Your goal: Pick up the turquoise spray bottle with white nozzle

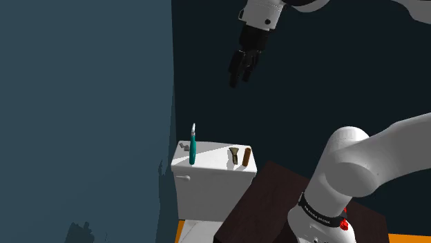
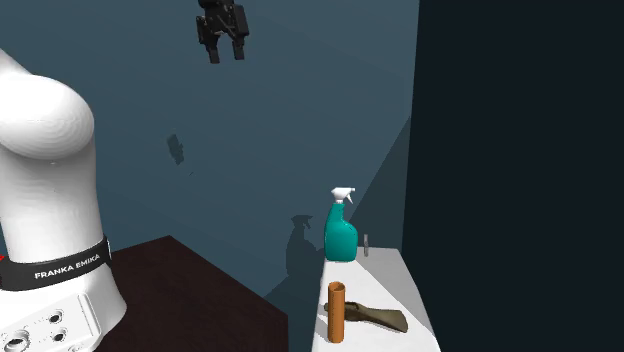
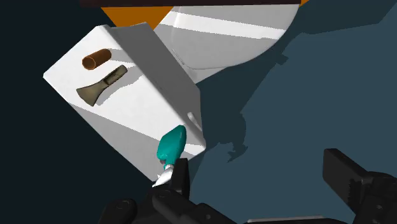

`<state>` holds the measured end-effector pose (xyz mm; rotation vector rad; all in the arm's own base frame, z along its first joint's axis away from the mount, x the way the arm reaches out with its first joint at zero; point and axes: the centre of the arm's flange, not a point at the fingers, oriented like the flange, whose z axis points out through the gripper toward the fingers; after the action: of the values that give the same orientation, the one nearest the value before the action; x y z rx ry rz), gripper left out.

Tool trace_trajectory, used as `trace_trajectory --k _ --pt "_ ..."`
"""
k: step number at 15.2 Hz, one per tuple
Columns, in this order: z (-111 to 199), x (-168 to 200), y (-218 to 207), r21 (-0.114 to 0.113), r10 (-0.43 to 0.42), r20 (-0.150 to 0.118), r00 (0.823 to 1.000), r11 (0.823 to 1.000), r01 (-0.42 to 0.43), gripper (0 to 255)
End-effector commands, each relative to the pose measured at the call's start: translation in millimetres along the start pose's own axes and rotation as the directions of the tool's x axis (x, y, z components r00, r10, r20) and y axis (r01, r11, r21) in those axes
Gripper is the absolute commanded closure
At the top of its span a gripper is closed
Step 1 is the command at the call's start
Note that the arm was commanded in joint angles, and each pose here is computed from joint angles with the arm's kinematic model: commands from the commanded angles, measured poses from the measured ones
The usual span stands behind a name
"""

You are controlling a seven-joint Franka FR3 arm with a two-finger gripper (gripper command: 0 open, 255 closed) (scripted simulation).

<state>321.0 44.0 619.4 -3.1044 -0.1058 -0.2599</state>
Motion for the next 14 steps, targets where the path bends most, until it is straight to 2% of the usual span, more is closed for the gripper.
trace_trajectory --k 1,7,14 --pt "0.0 0.0 0.0 0.000 0.000 0.000 1.000 1.000 0.000 0" --pt "65.3 47.9 -0.2 -0.035 0.121 0.017 0.993 0.992 -0.120 0" --pt "142.4 101.6 9.5 -0.077 0.260 0.031 0.965 0.963 -0.257 0"
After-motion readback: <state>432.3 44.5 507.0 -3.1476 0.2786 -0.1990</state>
